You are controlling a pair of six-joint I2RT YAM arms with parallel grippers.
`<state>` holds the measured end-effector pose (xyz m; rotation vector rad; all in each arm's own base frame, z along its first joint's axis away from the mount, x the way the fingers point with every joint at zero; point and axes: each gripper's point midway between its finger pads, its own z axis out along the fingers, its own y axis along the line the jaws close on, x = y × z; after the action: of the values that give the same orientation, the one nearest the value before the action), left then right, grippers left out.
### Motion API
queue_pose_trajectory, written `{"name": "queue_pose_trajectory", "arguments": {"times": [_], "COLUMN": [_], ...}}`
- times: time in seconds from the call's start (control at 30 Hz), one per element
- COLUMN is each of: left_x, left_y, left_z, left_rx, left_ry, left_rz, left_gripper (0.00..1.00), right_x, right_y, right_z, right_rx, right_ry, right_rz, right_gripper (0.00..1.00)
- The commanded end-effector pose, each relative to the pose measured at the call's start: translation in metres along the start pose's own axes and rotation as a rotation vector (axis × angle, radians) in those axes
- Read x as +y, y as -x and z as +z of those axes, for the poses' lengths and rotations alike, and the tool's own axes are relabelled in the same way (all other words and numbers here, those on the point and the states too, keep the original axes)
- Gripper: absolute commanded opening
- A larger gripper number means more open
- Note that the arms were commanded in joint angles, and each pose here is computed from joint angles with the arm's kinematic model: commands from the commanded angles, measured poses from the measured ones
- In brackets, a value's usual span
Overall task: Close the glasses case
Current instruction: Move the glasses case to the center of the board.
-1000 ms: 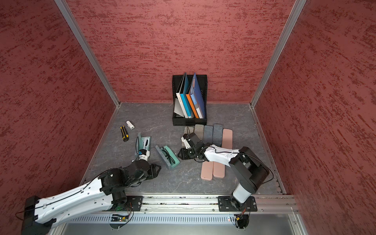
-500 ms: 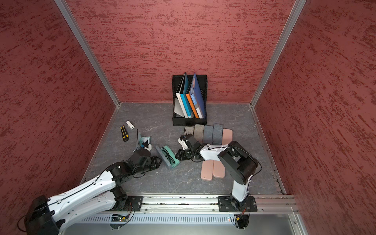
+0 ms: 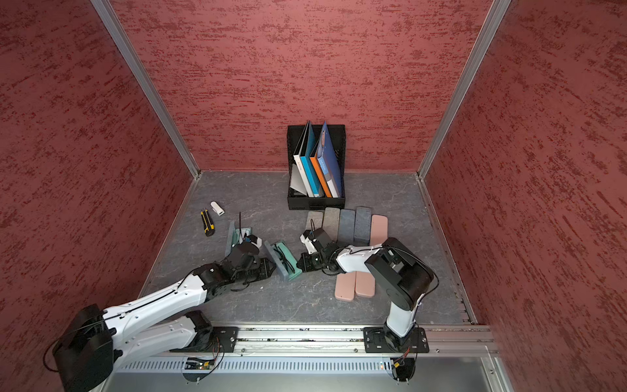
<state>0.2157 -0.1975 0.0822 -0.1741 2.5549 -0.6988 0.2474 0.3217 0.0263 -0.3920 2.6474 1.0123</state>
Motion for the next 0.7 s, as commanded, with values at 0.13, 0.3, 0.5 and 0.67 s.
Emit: {"name": "queue_pose_trajectory", "arguments": {"times": [0.13,0.3,0.5,0.67], "left_x": [-0.031,-0.045,-0.056,-0.071], "left_y": [0.014,0.011,0.004,-0.004], "left_z": [0.001,0.003,0.004,0.003], "left_rx": [-0.031,-0.025,-0.025,-0.012], "left_ry": [-0.093,-0.115,-0.142,-0.166], "left_rz": [0.041,0.072,0.083,0.113], "left_gripper": [0.28,0.28,0.29,0.31], "right_x": [-0.017,-0.027,-0.036,-0.038], "right_y": [-0.023,-0.044,-0.06,-0.07], "right_z": [-0.017,-0.028,-0.051,-0.068], "right_rx": [-0.032,-0.068,-0.135,-0.182], "right_ry": [-0.167,-0.24,-0.318,-0.375], "right_rz": [0.05,0.086,0.111,0.111], "right_gripper": [0.07,0.05,0.05,0.06]}}
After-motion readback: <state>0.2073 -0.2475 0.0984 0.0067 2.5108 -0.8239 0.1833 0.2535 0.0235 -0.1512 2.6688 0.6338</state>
